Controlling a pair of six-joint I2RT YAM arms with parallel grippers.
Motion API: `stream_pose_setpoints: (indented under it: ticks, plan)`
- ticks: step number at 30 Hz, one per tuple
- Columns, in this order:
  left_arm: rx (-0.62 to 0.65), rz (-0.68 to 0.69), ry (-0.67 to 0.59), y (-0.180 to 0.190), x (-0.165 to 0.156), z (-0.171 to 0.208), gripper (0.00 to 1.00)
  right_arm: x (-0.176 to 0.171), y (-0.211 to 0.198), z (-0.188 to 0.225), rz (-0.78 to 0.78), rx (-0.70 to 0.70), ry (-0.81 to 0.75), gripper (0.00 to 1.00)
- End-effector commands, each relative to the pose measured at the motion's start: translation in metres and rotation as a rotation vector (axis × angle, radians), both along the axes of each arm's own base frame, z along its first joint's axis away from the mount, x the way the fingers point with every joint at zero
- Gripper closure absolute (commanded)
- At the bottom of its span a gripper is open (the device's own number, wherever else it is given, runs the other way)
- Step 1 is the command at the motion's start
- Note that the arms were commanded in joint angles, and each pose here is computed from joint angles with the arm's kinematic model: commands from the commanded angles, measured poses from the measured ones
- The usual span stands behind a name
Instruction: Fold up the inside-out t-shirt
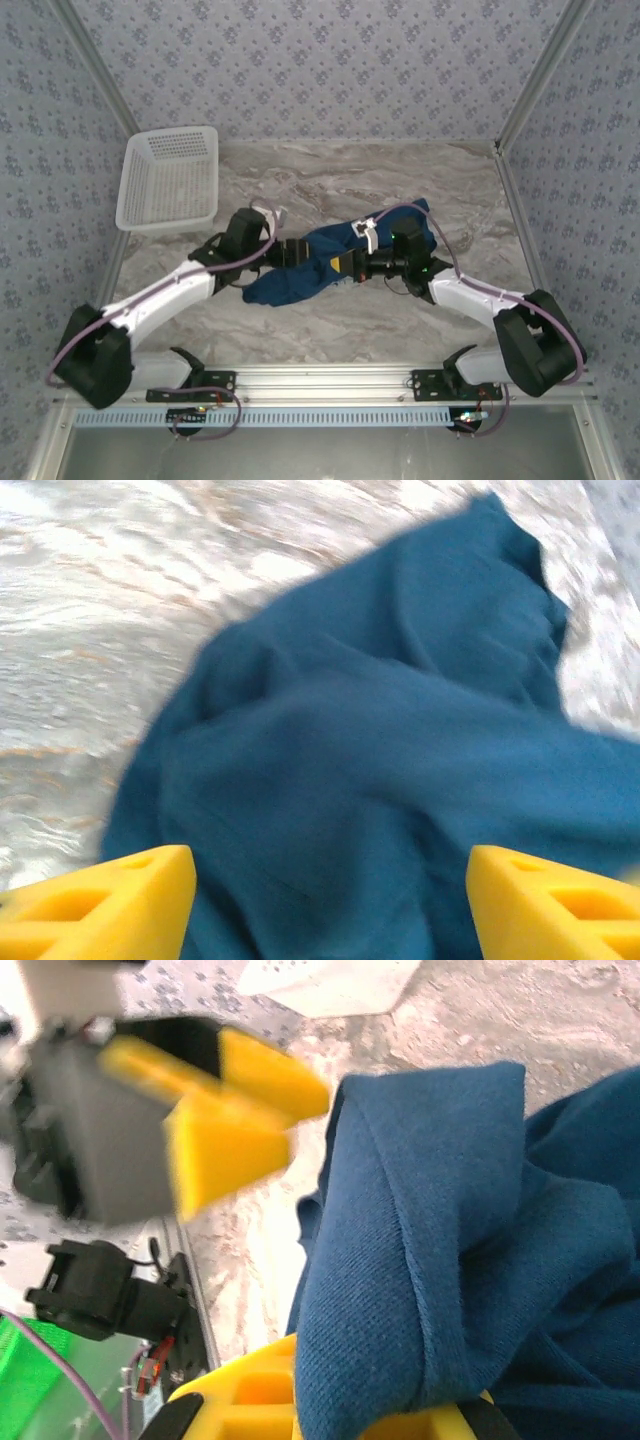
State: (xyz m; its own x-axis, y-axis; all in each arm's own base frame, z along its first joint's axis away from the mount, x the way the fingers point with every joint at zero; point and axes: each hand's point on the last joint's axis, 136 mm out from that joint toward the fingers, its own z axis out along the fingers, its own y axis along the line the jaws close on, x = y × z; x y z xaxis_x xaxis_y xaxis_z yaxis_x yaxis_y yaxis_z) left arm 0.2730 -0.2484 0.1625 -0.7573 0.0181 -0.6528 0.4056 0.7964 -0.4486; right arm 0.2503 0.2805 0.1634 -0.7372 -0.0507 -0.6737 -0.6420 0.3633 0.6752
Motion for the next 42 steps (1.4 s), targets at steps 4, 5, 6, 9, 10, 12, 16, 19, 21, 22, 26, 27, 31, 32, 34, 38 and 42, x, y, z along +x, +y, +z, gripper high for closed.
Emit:
stream_pose_setpoints:
  ticks: [4,5,6,9,10,12,16,19,21,22,26,27,31,32,34,38,42]
  plan:
    - [0.12,-0.177,-0.153,-0.017,-0.033,0.008,0.34,0.0,0.002,0.025,0.053,0.122,0.001,1.0]
    - [0.116,-0.216,-0.159,-0.024,-0.037,0.007,0.36,0.001,0.001,0.026,0.051,0.125,0.002,1.0]
    - [0.117,-0.243,-0.163,-0.03,-0.038,0.006,0.39,0.001,0.001,0.028,0.054,0.13,0.002,1.0]
    - [0.135,-0.282,-0.151,-0.044,-0.032,0.0,0.5,0.0,-0.001,0.03,0.052,0.134,0.003,1.0]
    - [0.137,-0.293,-0.15,-0.049,-0.029,-0.001,0.54,0.0,-0.002,0.029,0.051,0.131,0.004,1.0]
    - [0.136,-0.304,-0.153,-0.056,-0.024,-0.003,0.56,0.0,-0.004,0.029,0.047,0.127,0.001,1.0]
    - [0.153,-0.303,-0.156,-0.064,-0.012,-0.006,0.6,-0.002,-0.006,0.025,0.043,0.111,-0.003,1.0]
    - [0.139,-0.31,-0.142,-0.07,-0.007,-0.01,0.63,-0.003,-0.008,0.022,0.04,0.101,-0.005,1.0]
    - [0.1,-0.333,-0.134,-0.078,-0.007,-0.01,0.62,-0.004,-0.009,0.02,0.039,0.097,-0.006,1.0]
    - [0.085,-0.343,-0.132,-0.082,-0.008,-0.009,0.6,-0.005,-0.01,0.019,0.037,0.095,-0.004,1.0]
    - [0.046,-0.357,-0.119,-0.09,-0.004,-0.012,0.64,-0.005,-0.013,0.018,0.028,0.091,-0.002,1.0]
    - [0.043,-0.354,-0.113,-0.089,-0.002,-0.013,0.7,-0.005,-0.014,0.019,0.025,0.091,-0.005,1.0]
    - [0.005,-0.343,-0.11,-0.081,0.003,-0.001,0.99,0.0,-0.027,0.008,-0.032,0.023,-0.007,1.0]
    - [-0.009,-0.347,-0.112,-0.078,0.001,0.005,1.0,0.002,-0.032,0.003,-0.061,-0.021,-0.009,1.0]
    - [-0.072,-0.38,-0.111,-0.075,-0.009,0.022,1.0,0.013,-0.047,-0.011,-0.149,-0.169,-0.043,1.0]
    - [-0.233,-0.46,-0.071,-0.074,-0.033,0.056,1.0,0.027,-0.055,-0.016,-0.243,-0.33,-0.113,1.0]
    - [-0.279,-0.433,-0.051,-0.06,-0.041,0.073,1.0,0.04,-0.062,-0.01,-0.327,-0.379,-0.15,1.0]
